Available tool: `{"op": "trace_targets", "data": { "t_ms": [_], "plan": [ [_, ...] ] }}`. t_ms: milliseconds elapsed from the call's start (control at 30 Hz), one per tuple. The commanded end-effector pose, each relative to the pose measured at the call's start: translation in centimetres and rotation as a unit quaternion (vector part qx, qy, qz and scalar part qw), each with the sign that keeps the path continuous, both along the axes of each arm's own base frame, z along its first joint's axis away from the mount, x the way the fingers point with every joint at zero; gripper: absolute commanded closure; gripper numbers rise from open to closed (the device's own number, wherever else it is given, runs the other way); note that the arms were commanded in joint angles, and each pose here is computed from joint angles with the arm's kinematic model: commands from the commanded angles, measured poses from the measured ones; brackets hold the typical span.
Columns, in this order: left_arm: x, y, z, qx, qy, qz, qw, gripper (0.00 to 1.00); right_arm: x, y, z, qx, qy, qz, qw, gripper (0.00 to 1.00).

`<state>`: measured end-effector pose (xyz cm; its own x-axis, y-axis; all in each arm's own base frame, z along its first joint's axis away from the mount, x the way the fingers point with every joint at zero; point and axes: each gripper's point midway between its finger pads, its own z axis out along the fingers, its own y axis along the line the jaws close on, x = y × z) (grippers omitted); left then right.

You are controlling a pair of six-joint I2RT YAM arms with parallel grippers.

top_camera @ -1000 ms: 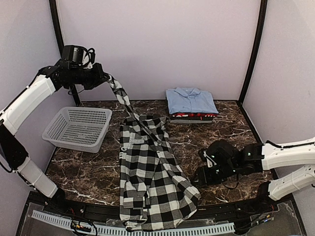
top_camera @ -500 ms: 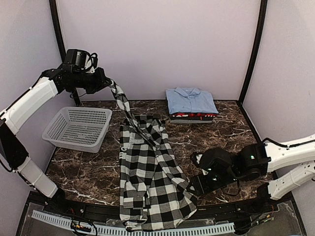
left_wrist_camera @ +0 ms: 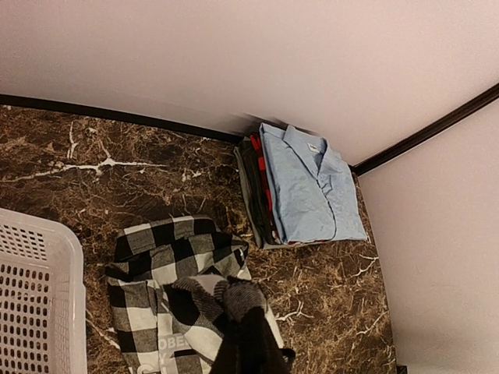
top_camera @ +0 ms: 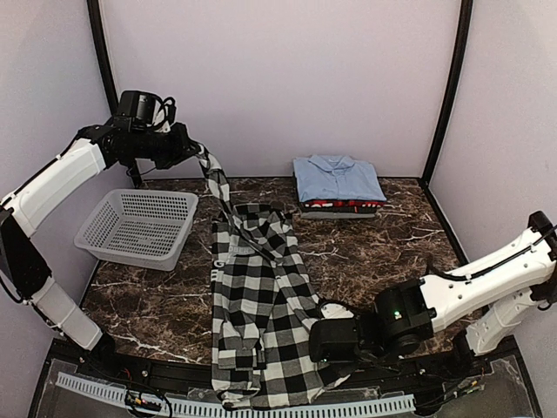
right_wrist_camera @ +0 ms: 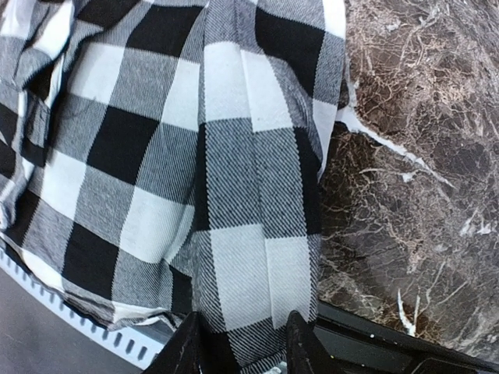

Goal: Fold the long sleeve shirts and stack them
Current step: Pick up the 1/3-folded shirt from the center of the board.

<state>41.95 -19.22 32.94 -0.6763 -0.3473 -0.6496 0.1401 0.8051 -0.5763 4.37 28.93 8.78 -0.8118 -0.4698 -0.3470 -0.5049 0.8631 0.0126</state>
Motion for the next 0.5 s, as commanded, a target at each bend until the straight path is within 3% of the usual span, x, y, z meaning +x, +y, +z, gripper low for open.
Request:
{"op": "trace_targets", "data": {
  "t_ms": [0,133,467],
  "plan": [
    [0.4,-0.2,0.3,-0.013,-0.013,-0.005,1.0,1.0,-0.1,-1.3,-0.1,-0.057,-0.031,-0.006,0.998,0.75],
    [0.3,-0.7,0.7,-0.025,-0.022,-0.017,0.999,1.0,-0.4,-0.9,-0.7,-0.063,-0.036,-0.008,0.997,0.99],
    [0.1,-1.4,6.4,-0.056,-0.121,-0.044,0.99,1.0,-2.0,6.1,1.4,0.071,-0.018,0.067,0.995,1.0]
  ]
}}
